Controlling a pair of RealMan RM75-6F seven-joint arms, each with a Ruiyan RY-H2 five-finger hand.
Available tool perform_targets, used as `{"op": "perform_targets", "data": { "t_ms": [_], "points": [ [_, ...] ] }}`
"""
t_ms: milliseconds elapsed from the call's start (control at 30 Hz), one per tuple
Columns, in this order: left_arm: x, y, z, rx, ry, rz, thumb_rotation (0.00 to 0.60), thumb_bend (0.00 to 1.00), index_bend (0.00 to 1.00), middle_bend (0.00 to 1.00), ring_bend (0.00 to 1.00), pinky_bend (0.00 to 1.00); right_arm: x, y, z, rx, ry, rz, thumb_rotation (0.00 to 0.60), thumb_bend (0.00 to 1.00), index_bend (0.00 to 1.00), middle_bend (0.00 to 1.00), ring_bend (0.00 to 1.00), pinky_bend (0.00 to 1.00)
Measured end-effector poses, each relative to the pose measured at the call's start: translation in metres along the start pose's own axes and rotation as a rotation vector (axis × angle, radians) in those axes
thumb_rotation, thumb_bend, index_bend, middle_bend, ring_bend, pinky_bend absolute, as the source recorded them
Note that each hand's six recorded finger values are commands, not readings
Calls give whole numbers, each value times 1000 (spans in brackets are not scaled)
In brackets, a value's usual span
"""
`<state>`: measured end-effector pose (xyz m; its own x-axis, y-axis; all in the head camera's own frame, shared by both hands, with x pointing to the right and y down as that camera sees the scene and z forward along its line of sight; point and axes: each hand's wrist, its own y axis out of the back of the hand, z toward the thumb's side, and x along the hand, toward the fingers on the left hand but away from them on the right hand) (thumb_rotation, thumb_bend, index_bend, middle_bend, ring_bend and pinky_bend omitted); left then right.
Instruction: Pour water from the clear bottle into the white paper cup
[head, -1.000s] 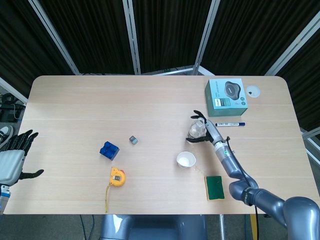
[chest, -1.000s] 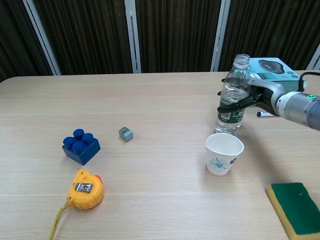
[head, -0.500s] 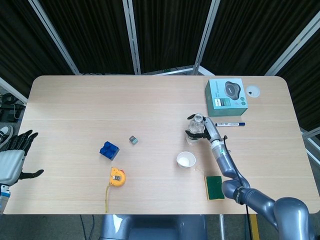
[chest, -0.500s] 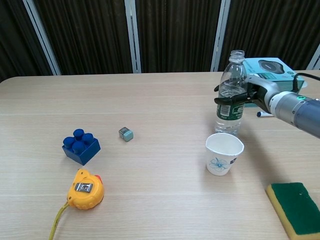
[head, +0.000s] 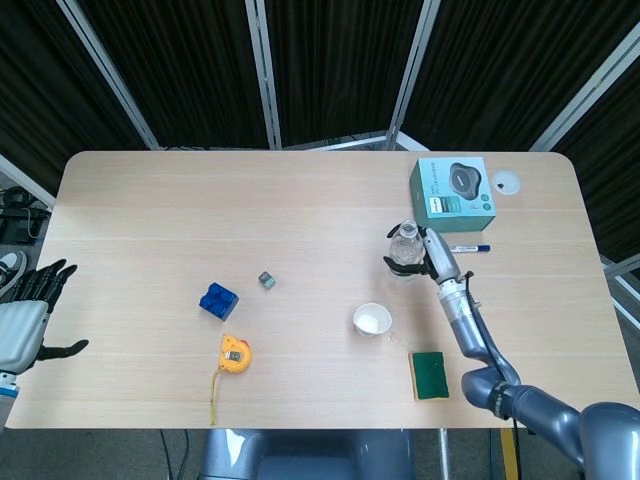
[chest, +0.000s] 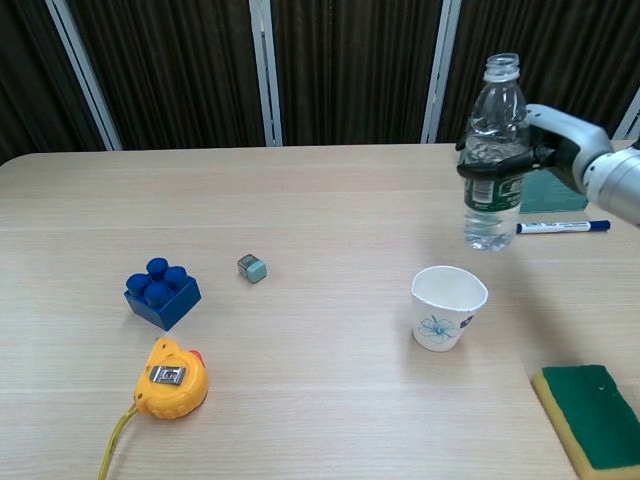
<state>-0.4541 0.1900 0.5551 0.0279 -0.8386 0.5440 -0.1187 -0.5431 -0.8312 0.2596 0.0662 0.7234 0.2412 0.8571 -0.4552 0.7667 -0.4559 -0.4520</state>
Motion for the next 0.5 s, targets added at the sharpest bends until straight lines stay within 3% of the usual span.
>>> {"op": "perform_targets", "data": {
  "t_ms": [233, 500],
  "points": [
    [-8, 10, 5, -21, -31, 27, 600, 0, 0, 0, 0, 0, 34, 49, 2, 280, 85, -38, 600, 513, 459, 591, 510, 451],
    [-11, 13, 10, -33, -58, 34, 600, 0, 0, 0, 0, 0, 65, 61, -4, 551, 114, -10, 600, 516, 463, 598, 517, 455]
  ]
}}
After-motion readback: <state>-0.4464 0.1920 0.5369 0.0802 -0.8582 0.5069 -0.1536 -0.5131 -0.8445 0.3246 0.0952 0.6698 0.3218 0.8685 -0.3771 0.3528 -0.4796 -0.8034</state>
